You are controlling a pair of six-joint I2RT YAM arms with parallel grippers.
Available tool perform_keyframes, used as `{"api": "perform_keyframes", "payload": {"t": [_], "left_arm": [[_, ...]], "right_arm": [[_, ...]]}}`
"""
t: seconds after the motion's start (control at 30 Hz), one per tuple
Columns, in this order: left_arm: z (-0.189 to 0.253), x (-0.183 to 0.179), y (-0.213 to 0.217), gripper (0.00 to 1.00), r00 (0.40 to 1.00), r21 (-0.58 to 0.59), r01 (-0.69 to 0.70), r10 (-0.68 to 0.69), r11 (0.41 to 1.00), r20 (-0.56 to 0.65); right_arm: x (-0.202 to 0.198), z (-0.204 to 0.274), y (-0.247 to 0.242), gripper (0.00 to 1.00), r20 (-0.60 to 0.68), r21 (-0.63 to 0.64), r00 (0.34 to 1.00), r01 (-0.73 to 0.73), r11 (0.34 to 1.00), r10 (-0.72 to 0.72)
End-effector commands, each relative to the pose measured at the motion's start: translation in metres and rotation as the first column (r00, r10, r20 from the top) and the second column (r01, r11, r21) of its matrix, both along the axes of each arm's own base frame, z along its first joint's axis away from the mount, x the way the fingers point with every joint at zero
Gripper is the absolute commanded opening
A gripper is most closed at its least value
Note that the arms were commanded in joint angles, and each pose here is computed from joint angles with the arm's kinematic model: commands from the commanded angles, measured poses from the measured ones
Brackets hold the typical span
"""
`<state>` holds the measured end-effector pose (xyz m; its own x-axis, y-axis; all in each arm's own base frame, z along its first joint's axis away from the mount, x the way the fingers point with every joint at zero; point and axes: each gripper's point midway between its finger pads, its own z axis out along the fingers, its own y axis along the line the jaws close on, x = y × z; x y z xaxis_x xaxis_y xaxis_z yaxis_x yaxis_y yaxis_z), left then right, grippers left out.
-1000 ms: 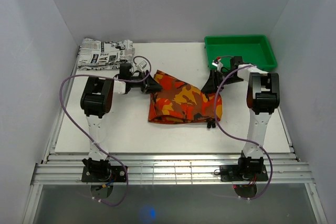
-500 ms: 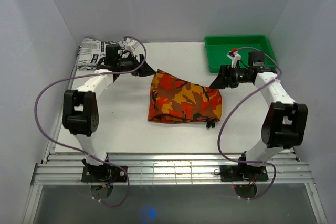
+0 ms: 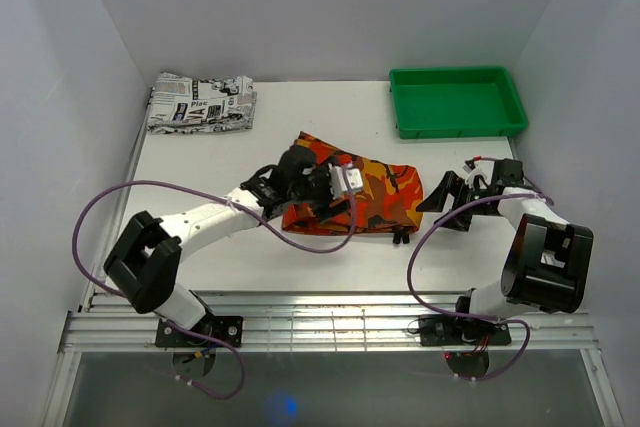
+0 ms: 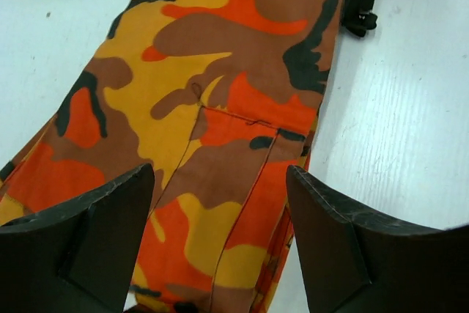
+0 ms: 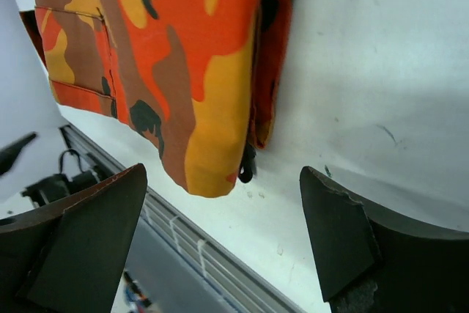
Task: Fold and stack the trousers
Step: Neatly place the folded trousers to the corner
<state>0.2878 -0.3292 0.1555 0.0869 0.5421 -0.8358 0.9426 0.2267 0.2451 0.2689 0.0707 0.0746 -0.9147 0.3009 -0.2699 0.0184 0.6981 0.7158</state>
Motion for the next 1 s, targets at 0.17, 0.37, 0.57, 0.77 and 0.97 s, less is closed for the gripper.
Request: {"api": "perform_keyframes", "payload": {"t": [0.17, 0.37, 0.57, 0.77, 0.97], "left_arm": [[-0.043, -0.023, -0.071, 0.82, 0.971, 0.089, 0.066, -0.085, 0.994, 0.222], [-0.066, -0.012, -0.098, 0.81, 0.954, 0.102, 0.047, -0.075, 0.994, 0.289], [-0.111, -0.001, -0.102, 0.63, 0.952, 0.211, 0.030, -0.092, 0.977, 0.293], [-0.131, -0.031, -0.091, 0.26, 0.977, 0.215, 0.119, -0.153, 0.969, 0.150], [-0.105, -0.037, -0.096, 0.00, 0.988, 0.088, 0.154, -0.155, 0.984, 0.010]], "right_arm": [[0.010, -0.003, -0.001, 0.90, -0.042, 0.165, 0.987, 0.160, 0.973, -0.155], [0.007, -0.014, -0.001, 0.90, -0.091, 0.202, 0.976, 0.212, 0.956, -0.197], [0.003, -0.021, 0.003, 0.90, -0.123, 0.232, 0.968, 0.240, 0.943, -0.217], [-0.002, -0.025, 0.006, 0.90, -0.133, 0.246, 0.959, 0.277, 0.929, -0.250], [0.006, -0.023, 0.007, 0.90, -0.102, 0.271, 0.957, 0.291, 0.918, -0.273]]}}
